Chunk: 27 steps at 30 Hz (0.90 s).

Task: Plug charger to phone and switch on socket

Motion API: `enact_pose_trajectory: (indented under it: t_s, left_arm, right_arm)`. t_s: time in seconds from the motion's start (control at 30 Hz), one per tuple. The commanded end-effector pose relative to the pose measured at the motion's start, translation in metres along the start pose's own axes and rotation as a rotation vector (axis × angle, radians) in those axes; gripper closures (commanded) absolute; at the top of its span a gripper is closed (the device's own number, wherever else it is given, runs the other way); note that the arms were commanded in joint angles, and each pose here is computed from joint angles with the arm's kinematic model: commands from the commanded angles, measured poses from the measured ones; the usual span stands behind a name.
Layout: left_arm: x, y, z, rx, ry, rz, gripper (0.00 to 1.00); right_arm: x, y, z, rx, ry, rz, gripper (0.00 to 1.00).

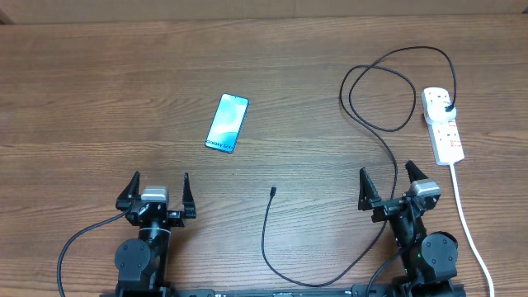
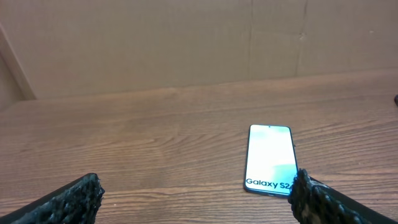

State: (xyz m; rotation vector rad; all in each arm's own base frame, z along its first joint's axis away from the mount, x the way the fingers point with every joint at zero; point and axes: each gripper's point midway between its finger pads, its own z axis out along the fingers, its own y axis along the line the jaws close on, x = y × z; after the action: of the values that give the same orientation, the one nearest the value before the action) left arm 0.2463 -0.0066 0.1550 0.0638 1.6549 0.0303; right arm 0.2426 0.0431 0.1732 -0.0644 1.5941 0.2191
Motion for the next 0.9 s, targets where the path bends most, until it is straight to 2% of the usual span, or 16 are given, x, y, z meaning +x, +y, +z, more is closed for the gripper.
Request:
enact_pose_trajectory:
  t_s: [0.0,0.77,0.87]
  left_arm:
    - [-0.0001,0.0016,-0.0001,-0.006,-0.004,0.015,0.0]
    - [-0.0004,0.0016,-0.0001,-0.006,-0.005,0.015,0.0]
    - [-0.01,0.0082,-0.0005,-0.044,-0.043,0.034,0.0]
  right_arm:
    - [0.0029,0.0014,0.0003,-0.008,0.0,-0.002,0.0]
    - [0.0029,0.0014,0.0003,-0.008,0.0,-0.002,0.0]
    - [0.0029,0.0014,0.0003,-0.008,0.0,-0.002,0.0]
